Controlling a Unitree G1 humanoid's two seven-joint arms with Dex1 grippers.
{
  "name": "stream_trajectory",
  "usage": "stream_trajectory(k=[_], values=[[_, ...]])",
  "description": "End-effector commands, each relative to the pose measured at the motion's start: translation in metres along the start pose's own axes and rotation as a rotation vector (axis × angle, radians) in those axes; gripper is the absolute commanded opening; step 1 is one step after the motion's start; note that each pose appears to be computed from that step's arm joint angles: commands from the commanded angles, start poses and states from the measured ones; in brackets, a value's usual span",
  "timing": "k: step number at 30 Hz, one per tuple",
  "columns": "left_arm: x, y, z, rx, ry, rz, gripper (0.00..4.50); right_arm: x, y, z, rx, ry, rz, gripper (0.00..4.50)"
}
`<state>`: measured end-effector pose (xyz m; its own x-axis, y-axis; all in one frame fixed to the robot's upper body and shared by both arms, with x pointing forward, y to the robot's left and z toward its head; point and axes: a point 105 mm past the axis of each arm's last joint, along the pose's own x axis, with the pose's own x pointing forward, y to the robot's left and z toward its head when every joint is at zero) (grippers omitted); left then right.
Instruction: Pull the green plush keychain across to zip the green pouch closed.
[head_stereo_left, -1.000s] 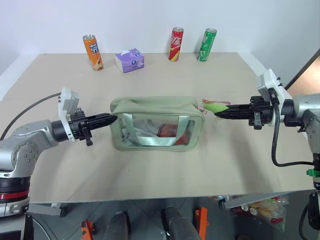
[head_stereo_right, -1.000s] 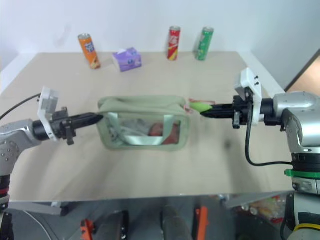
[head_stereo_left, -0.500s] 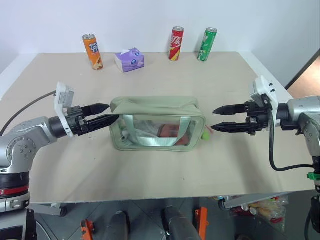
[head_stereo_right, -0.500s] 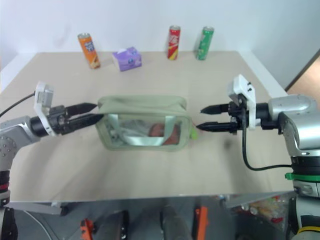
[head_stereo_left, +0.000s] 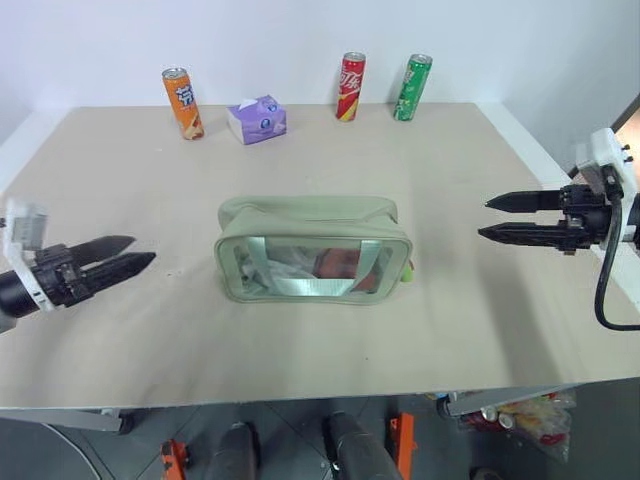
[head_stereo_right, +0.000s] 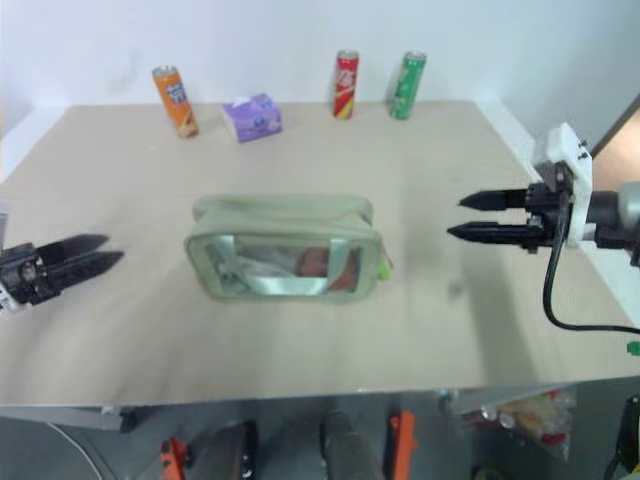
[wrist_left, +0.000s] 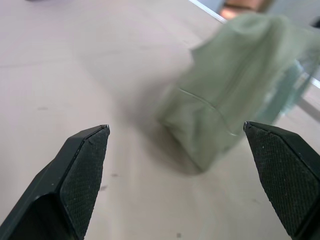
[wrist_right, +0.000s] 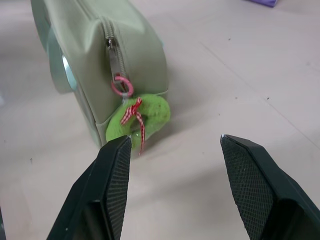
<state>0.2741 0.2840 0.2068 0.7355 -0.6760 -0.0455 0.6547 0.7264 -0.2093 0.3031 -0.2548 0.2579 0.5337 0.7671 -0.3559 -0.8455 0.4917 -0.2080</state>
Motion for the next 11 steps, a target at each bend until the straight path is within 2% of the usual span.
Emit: stream_trajectory(k=[1, 6, 11], values=[[-0.005, 0.003, 0.008, -0.016, -0.071, 0.048, 4.45, -0.014, 0.003, 0.013, 0.003, -0.102, -0.068, 2.92], [-0.001, 0.004, -0.003, -0.073, -0.092, 0.06, 4.45, -0.015, 0.009, -0.006, 0.063, -0.087, -0.105, 2.92], [0.009, -0.001, -0.007, -0.107, -0.07, 0.009, 4.45, -0.01, 0.012, -0.011, 0.073, -0.083, -0.105, 2.92]])
